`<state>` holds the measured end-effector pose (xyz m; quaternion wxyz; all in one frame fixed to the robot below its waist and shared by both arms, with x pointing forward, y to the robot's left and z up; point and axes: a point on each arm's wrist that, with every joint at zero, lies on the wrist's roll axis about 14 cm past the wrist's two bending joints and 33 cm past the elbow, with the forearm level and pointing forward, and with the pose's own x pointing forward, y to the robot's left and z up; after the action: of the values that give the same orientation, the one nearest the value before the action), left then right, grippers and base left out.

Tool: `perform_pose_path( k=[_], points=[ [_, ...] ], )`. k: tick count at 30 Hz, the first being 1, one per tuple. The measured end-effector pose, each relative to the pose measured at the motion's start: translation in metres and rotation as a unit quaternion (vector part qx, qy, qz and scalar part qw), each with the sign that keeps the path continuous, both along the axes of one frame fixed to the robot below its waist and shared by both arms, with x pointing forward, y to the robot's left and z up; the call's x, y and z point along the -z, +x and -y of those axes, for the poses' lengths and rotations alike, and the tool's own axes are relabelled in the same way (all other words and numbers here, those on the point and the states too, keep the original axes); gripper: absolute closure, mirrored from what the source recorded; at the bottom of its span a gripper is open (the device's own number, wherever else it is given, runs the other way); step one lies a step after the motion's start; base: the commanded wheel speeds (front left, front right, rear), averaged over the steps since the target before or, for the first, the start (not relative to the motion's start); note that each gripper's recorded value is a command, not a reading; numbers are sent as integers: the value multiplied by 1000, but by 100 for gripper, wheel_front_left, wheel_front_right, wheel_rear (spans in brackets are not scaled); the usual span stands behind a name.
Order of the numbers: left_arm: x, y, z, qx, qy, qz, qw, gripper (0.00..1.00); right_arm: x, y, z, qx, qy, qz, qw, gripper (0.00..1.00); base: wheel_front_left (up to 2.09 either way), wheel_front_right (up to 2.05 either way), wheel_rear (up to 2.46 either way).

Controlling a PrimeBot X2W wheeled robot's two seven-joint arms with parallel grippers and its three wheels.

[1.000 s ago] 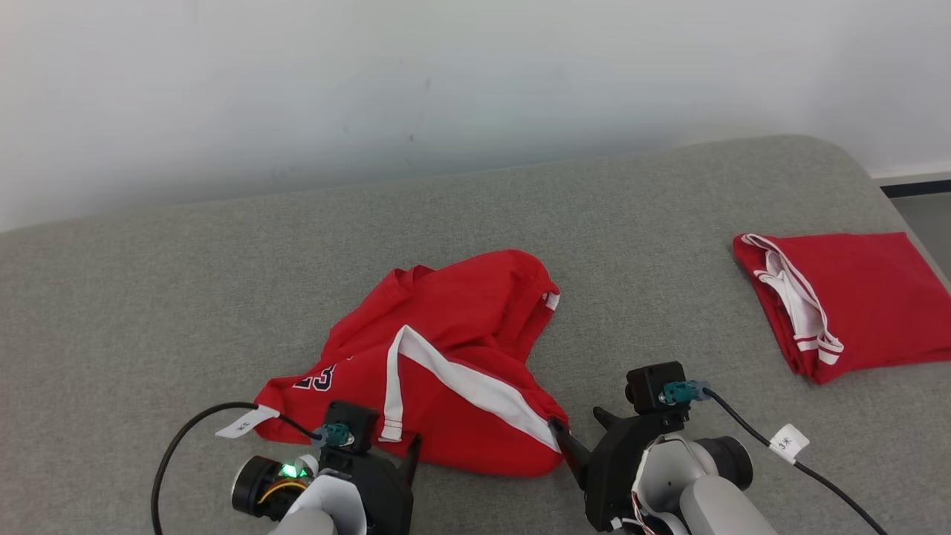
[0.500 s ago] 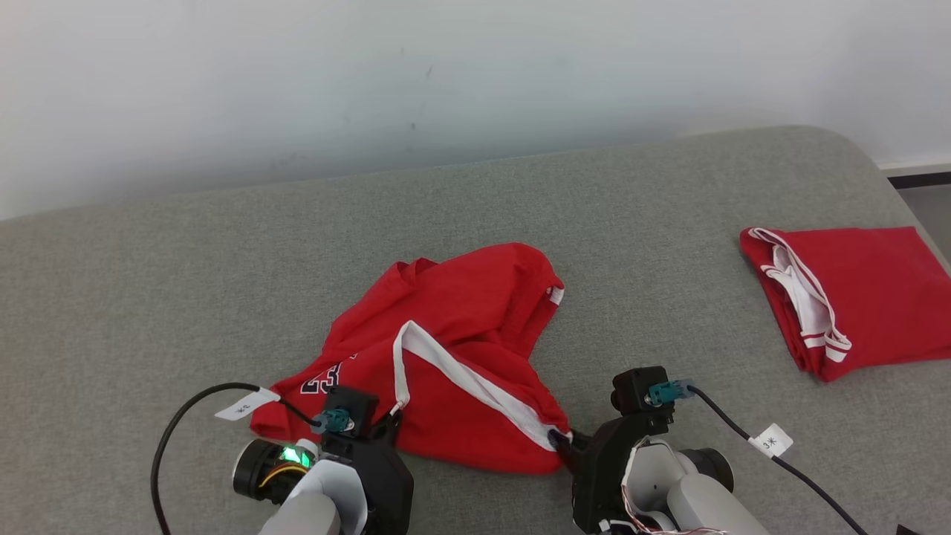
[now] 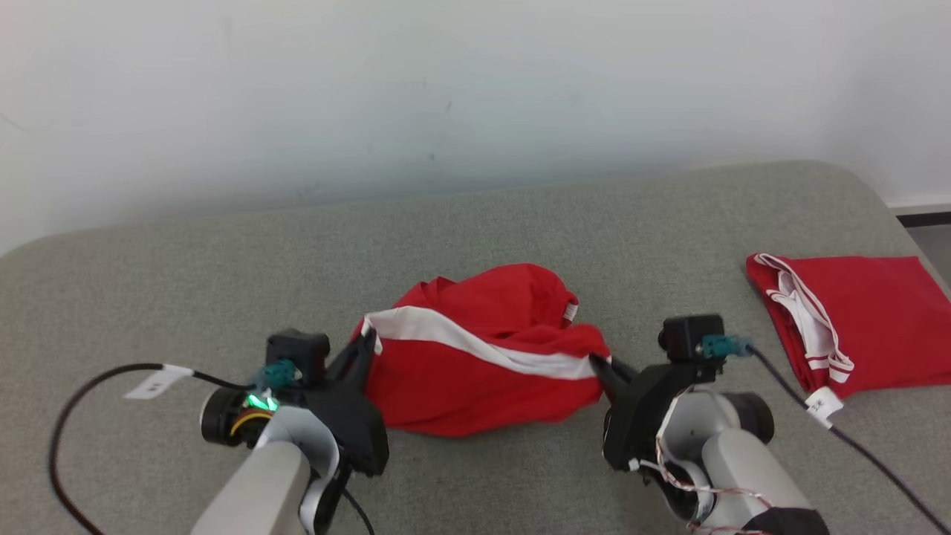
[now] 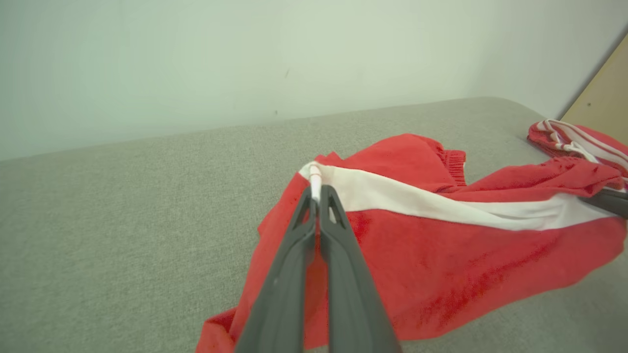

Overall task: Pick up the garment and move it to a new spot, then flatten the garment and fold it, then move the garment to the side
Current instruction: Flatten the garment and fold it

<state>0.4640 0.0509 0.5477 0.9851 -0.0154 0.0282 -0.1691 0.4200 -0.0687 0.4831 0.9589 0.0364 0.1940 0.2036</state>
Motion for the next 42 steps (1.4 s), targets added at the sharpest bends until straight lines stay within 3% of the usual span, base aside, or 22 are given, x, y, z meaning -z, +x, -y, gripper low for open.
perform_pose_path(
  k=[5, 9, 12, 16, 19, 21, 24, 29, 32, 35, 39, 42],
  points=[
    [-49, 4, -7, 6, -30, 51, 998, 100, -57, 11, -1, -5, 19, 61, 998, 100, 0, 0, 0],
    [-76, 9, 8, 81, -33, 58, 994, 100, -91, 23, 5, -24, 6, 79, 997, 100, 0, 0, 0],
    [-92, 26, -6, 89, -9, 64, 994, 100, -118, 40, 9, -33, 14, 83, 996, 100, 0, 0, 0],
    [-151, 54, -16, 99, -34, 130, 986, 100, -163, 81, 18, -31, -9, 124, 992, 100, 0, 0, 0],
    [-192, 81, -31, 84, -47, 187, 978, 100, -192, 116, 21, -10, 84, 131, 988, 100, 0, 0, 0],
    [-216, 99, -36, 77, -54, 226, 970, 100, -205, 143, 29, 14, 97, 149, 984, 100, 0, 0, 0],
    [-241, 122, -36, 69, -75, 277, 955, 100, -235, 180, 56, 66, 128, 206, 968, 100, 0, 0, 0],
    [-276, 147, -30, 55, -115, 365, 922, 100, -268, 221, 86, 130, 174, 303, 928, 100, 0, 0, 0],
    [-277, 159, -29, 46, -125, 391, 911, 100, -258, 239, 89, 144, 167, 318, 922, 100, 0, 0, 0],
    [-263, 170, -23, 51, -122, 391, 911, 100, -219, 255, 82, 141, 150, 279, 938, 100, 0, 0, 0],
    [-192, 190, -12, 67, -128, 320, 936, 100, -128, 262, 59, 111, 96, 173, 974, 100, 0, 0, 0],
    [-124, 192, -13, 66, -135, 248, 957, 100, -59, 246, 37, 78, 80, 82, 990, 100, 0, 0, 0]
  ],
)
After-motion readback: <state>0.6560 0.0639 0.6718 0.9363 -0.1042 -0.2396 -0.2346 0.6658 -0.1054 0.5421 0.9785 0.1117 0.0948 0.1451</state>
